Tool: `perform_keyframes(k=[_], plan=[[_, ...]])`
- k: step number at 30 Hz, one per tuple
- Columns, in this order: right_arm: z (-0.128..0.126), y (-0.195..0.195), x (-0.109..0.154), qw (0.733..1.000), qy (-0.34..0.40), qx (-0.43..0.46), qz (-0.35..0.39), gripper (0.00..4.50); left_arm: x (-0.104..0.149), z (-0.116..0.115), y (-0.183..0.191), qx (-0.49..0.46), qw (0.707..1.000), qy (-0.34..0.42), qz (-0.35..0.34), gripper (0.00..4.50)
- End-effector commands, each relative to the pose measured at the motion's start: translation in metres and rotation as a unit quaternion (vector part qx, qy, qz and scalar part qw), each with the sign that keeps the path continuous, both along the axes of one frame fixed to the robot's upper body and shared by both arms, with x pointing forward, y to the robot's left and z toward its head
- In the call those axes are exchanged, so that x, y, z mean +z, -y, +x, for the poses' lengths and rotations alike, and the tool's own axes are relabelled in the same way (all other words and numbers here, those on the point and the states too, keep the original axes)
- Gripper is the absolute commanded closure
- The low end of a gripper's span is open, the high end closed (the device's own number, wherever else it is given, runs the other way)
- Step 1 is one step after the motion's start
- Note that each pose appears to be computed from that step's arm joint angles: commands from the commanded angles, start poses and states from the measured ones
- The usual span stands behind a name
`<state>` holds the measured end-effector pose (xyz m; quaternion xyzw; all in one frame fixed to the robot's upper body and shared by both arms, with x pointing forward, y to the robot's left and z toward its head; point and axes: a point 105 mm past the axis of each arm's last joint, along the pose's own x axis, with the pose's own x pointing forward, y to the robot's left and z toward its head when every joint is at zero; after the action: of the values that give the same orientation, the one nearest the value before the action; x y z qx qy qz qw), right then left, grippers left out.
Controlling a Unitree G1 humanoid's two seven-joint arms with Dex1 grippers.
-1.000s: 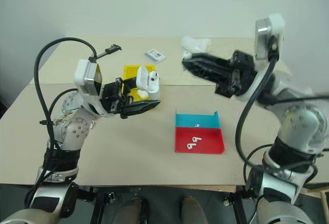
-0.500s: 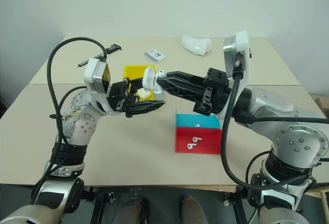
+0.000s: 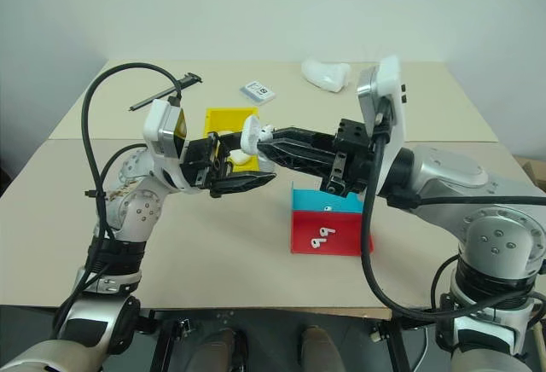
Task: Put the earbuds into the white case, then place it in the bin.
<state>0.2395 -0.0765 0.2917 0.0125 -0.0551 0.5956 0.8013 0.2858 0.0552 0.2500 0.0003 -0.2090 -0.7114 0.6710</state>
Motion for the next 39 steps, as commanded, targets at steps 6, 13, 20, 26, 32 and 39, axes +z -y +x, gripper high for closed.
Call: perform_keyframes(k=[6,13,20,26,32,39], plan=[[-0.006,-0.002,-0.002,0.999,0.025,0.009,-0.020,3.90,0.013,-0.001,0.000,0.004,0.999,0.032,-0.018,1.78],[-0.004,0.000,-0.001,0.999,0.030,0.006,-0.027,1.65,0.014,0.000,-0.001,0.007,0.999,0.035,-0.019,1.78],[-0.005,0.005,0.003,0.999,0.035,0.005,-0.030,0.30,0.015,0.000,-0.003,0.012,0.999,0.037,-0.019,1.78],[-0.011,0.016,0.008,0.998,0.053,0.007,-0.033,0.30,0.010,0.002,-0.005,0.021,0.999,0.032,-0.010,1.78],[0.004,0.017,0.029,0.990,0.105,-0.002,-0.091,1.83,-0.009,0.012,0.009,0.051,0.998,0.024,0.033,1.78],[0.022,-0.012,0.033,0.957,0.171,0.028,-0.231,4.32,-0.026,0.028,0.029,0.111,0.991,0.036,0.071,1.78]])
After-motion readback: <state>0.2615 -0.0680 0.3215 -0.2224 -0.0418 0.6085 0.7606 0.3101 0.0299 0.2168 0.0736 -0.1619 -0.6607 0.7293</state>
